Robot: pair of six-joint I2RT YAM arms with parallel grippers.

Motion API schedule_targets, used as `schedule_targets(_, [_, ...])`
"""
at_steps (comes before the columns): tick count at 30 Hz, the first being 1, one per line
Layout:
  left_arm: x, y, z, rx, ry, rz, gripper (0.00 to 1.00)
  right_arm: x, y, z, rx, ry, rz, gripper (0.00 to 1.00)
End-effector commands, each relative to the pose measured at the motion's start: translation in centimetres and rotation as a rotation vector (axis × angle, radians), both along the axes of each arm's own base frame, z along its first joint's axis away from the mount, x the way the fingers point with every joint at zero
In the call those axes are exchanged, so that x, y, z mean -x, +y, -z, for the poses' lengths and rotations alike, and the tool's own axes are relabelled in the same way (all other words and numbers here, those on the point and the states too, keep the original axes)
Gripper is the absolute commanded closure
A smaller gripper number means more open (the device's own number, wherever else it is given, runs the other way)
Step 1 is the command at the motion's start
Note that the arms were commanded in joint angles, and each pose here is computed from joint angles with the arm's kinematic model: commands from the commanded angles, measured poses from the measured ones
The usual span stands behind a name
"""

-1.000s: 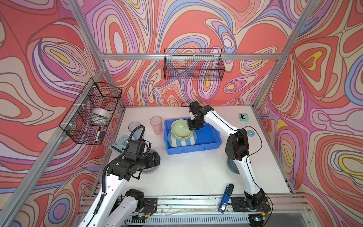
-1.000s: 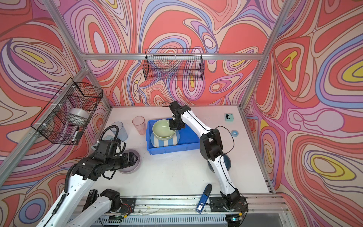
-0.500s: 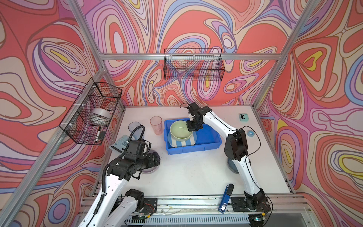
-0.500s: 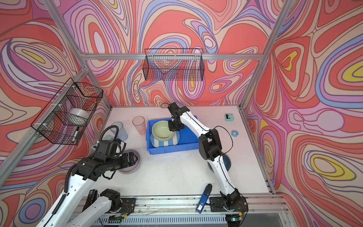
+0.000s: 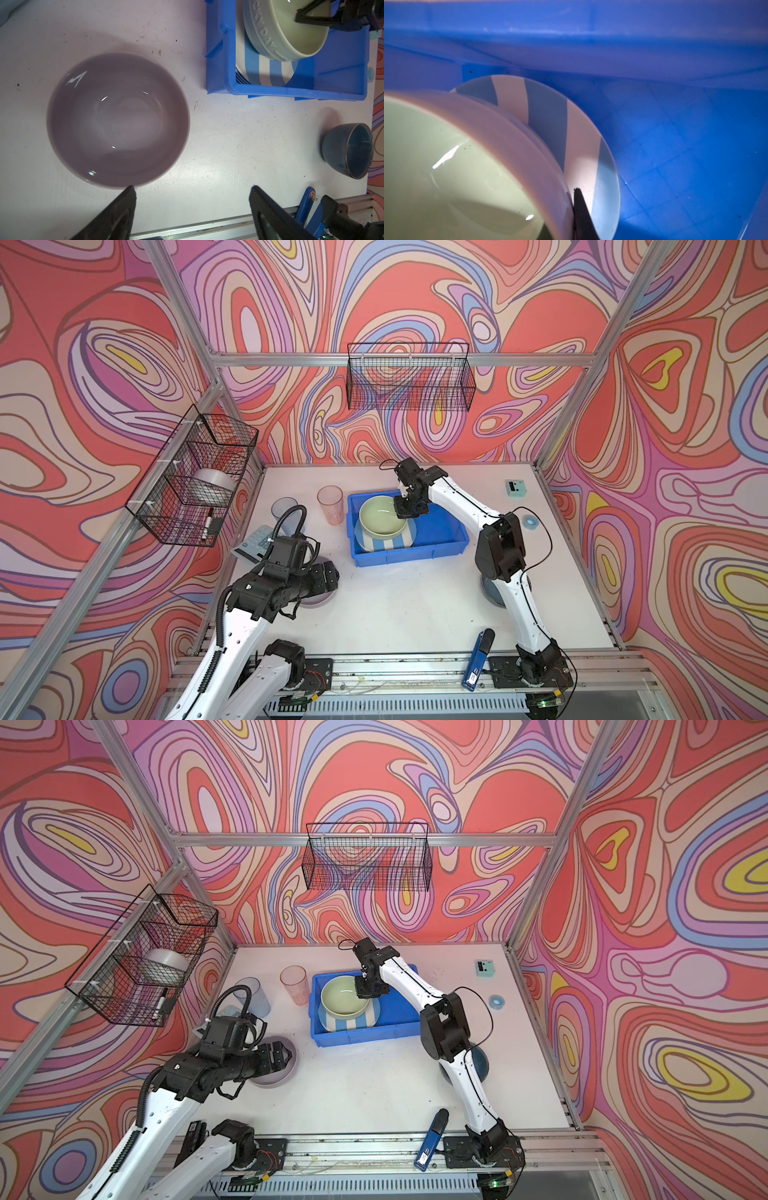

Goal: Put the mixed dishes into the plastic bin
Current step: 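Lower the pale green bowl onto the striped plates in the bin, then open the right gripper and raise it from the bin while left lowers to lavender bowl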

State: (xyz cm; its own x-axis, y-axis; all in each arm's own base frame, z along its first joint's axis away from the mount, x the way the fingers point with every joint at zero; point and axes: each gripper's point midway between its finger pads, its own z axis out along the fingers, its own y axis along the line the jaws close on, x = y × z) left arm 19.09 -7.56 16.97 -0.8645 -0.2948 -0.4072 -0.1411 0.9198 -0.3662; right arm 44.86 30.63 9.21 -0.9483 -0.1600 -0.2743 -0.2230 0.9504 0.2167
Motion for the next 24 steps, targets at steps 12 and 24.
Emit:
schedule_targets(12, [-0.7,0.3,1.0,-0.011,0.021,-0.035,0.11,1.3,-0.1,-2.7,-0.016,-0.029,-0.012,0.73])
schedule_targets(24, [-2.5,1.6,1.7,-0.047,0.070,-0.131,0.12,2.3,-2.5,-8.7,0.013,-0.157,-0.020,0.35])
